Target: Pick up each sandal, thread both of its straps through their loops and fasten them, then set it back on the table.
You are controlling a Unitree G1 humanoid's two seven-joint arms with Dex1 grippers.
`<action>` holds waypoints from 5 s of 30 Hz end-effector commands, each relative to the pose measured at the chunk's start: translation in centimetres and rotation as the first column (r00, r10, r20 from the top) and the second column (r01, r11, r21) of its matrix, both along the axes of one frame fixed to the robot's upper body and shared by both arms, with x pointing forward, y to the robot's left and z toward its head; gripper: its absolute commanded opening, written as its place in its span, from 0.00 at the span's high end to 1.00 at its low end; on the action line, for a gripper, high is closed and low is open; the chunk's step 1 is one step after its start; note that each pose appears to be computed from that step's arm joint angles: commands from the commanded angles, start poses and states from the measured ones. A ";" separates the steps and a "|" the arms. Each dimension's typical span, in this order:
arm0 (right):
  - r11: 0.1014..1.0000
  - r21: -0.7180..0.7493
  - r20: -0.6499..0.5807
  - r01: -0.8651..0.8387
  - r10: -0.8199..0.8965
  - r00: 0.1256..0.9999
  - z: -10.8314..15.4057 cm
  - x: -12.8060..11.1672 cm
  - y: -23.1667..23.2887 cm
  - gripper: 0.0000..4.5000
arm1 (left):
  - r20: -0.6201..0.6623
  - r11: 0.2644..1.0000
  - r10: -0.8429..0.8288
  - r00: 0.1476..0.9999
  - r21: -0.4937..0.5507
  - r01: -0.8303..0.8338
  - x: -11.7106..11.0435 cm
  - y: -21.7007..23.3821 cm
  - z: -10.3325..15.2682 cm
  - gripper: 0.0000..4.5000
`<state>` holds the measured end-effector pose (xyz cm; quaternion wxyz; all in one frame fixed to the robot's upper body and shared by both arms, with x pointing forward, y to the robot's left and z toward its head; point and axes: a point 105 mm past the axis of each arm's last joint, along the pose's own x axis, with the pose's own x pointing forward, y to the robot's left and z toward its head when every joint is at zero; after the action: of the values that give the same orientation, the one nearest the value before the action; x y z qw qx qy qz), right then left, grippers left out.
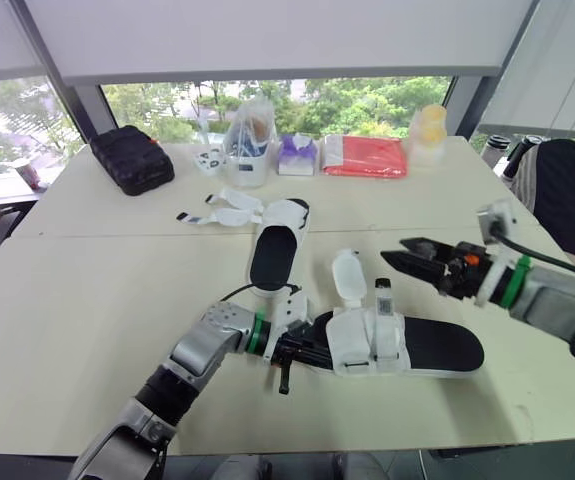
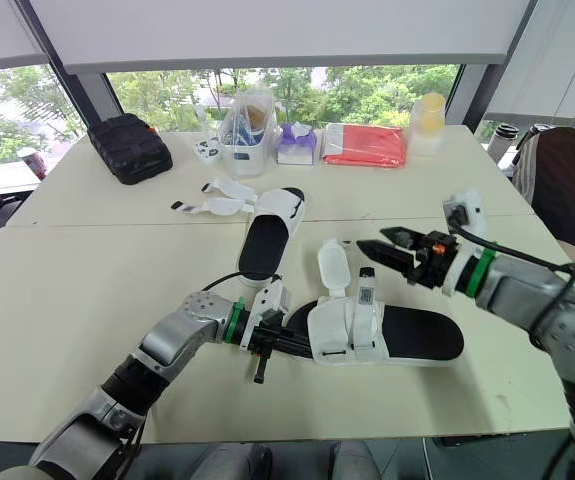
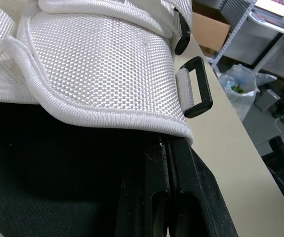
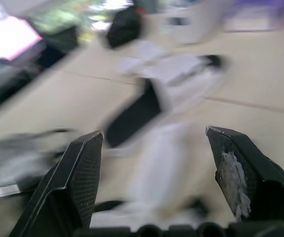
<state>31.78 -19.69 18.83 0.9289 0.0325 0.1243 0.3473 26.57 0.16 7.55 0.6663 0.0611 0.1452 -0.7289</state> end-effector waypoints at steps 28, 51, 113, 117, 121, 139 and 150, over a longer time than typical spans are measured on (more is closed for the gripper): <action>0.996 0.026 -0.228 -0.088 0.092 0.969 -5.0 1.6 1.0 0.95 | -0.020 0.997 0.064 0.998 0.048 -0.063 0.5 0.1 -1.5 1.00; 0.994 0.106 -0.098 -0.034 0.045 0.994 0.5 6.3 -0.3 0.25 | 0.005 0.996 0.070 0.998 0.061 -0.070 0.8 0.3 -1.6 1.00; 0.637 -0.752 0.603 -0.170 0.769 0.212 1.6 -0.2 8.0 0.99 | -0.078 0.981 0.193 0.978 0.047 -0.190 1.3 2.4 -2.5 1.00; 0.478 -0.877 0.480 -0.048 0.876 -0.050 0.0 -2.4 7.8 0.99 | -0.076 0.982 0.183 0.980 0.063 -0.179 1.0 2.4 -2.8 1.00; 0.432 -0.901 0.425 0.033 0.896 -0.131 -0.4 -2.3 7.7 0.99 | -0.075 0.982 0.181 0.981 0.061 -0.176 0.9 2.3 -2.8 1.00; 0.387 -0.849 0.473 0.359 0.860 0.191 2.2 -0.3 -1.7 0.01 | -0.069 0.989 0.136 0.988 0.070 -0.132 0.3 1.9 -2.9 1.00; 0.920 -0.024 -0.045 -0.391 0.390 0.920 1.8 -10.2 -1.4 0.01 | -0.054 0.991 0.101 0.993 0.087 -0.096 0.3 1.9 -2.7 1.00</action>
<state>24.17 -24.34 18.59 0.8823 -0.0815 0.1353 0.4434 27.24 1.04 7.35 0.6947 0.0472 0.1450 -0.7030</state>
